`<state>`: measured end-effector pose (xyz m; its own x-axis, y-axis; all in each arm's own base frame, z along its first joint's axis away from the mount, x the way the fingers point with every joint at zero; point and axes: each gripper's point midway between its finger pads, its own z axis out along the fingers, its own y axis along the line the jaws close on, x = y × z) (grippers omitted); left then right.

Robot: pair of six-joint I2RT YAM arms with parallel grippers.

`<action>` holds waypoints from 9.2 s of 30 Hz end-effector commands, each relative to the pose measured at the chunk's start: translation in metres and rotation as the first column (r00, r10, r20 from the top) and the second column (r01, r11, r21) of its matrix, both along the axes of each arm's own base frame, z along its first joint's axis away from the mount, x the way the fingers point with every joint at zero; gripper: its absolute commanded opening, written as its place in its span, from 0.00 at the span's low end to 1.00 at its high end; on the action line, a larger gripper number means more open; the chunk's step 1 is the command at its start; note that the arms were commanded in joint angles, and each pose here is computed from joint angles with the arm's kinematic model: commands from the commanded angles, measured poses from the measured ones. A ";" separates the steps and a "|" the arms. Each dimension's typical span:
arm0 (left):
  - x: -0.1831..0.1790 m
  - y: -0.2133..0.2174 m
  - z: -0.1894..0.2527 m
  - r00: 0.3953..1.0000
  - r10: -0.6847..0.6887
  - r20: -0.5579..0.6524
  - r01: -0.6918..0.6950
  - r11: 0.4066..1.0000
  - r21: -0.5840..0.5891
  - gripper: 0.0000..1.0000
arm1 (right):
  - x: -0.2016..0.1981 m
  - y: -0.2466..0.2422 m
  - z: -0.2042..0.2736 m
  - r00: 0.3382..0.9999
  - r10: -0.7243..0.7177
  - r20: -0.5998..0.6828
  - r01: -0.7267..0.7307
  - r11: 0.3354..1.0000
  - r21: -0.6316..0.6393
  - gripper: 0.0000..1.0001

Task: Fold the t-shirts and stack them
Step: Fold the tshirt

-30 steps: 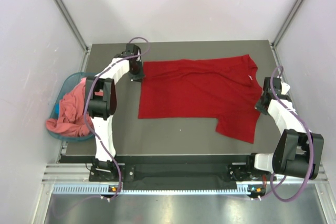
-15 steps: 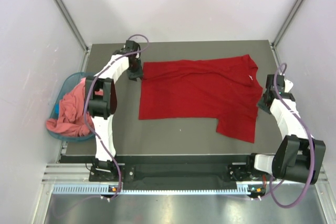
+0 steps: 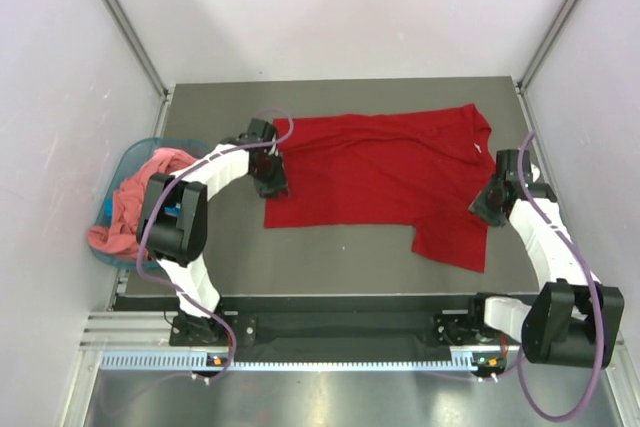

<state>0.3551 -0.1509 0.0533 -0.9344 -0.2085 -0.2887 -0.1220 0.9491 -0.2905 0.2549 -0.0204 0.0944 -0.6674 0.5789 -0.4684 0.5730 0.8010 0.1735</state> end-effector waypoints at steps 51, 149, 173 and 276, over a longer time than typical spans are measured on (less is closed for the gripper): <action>0.185 0.017 0.071 0.944 0.176 0.278 -0.107 0.963 -0.248 0.46 | 0.221 -0.027 -0.010 0.877 -0.478 -0.051 0.461 0.806 0.371 0.44; 0.192 0.038 0.014 0.952 0.189 0.241 -0.166 0.980 -0.110 0.41 | 0.297 0.069 0.011 0.568 0.764 0.305 -0.750 0.634 -0.190 0.00; 0.204 0.030 0.018 0.957 0.193 0.218 -0.168 0.977 -0.128 0.00 | 0.318 0.068 0.041 0.583 0.726 0.364 -0.704 0.675 -0.219 0.00; 0.077 0.023 0.011 0.994 0.069 0.090 -0.050 0.979 -0.196 0.36 | 0.155 -0.023 -0.012 0.987 0.129 0.097 -0.124 0.991 -0.054 0.37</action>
<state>0.4432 -0.1217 0.0797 -0.8872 -0.2990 -0.3514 -0.1030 0.8708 -0.4808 0.4090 -0.0401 0.0853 -0.7328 0.3942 -0.5547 0.3698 0.9149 0.1617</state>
